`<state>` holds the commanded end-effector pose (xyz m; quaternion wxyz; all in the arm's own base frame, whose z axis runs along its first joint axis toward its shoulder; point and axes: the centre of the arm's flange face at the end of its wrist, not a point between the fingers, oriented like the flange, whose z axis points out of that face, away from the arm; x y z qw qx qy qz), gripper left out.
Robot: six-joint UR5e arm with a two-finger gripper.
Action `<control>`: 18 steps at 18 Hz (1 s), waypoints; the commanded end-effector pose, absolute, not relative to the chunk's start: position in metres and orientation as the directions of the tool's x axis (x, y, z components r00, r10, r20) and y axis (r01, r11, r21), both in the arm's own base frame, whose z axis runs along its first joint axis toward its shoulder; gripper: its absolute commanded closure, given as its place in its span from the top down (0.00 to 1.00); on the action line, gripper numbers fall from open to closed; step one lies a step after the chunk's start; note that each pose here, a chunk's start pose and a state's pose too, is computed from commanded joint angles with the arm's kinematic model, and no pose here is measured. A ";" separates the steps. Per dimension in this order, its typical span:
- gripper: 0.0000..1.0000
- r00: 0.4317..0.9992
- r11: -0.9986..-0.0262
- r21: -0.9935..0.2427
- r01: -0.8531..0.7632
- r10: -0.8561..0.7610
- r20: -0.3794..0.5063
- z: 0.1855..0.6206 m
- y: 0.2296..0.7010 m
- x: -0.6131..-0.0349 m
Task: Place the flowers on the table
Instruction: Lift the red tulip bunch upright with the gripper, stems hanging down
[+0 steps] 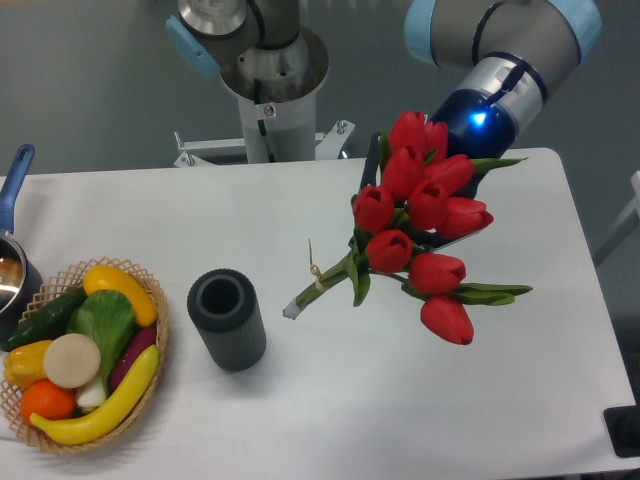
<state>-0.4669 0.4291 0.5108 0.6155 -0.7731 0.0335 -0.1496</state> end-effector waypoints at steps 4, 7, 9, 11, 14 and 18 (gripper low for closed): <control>0.37 0.968 -0.296 -0.951 0.085 -0.203 0.150 0.506 0.429 -0.468; 0.37 0.978 -0.339 -0.939 0.052 -0.172 0.116 0.506 0.426 -0.470; 0.37 0.984 -0.370 -0.928 0.037 -0.150 0.099 0.506 0.424 -0.472; 0.37 0.991 -0.418 -0.908 -0.007 -0.127 0.051 0.505 0.423 -0.475; 0.37 0.995 -0.486 -0.872 -0.064 -0.103 -0.016 0.504 0.418 -0.475; 0.37 0.993 -0.548 -0.828 -0.116 -0.093 -0.077 0.500 0.416 -0.476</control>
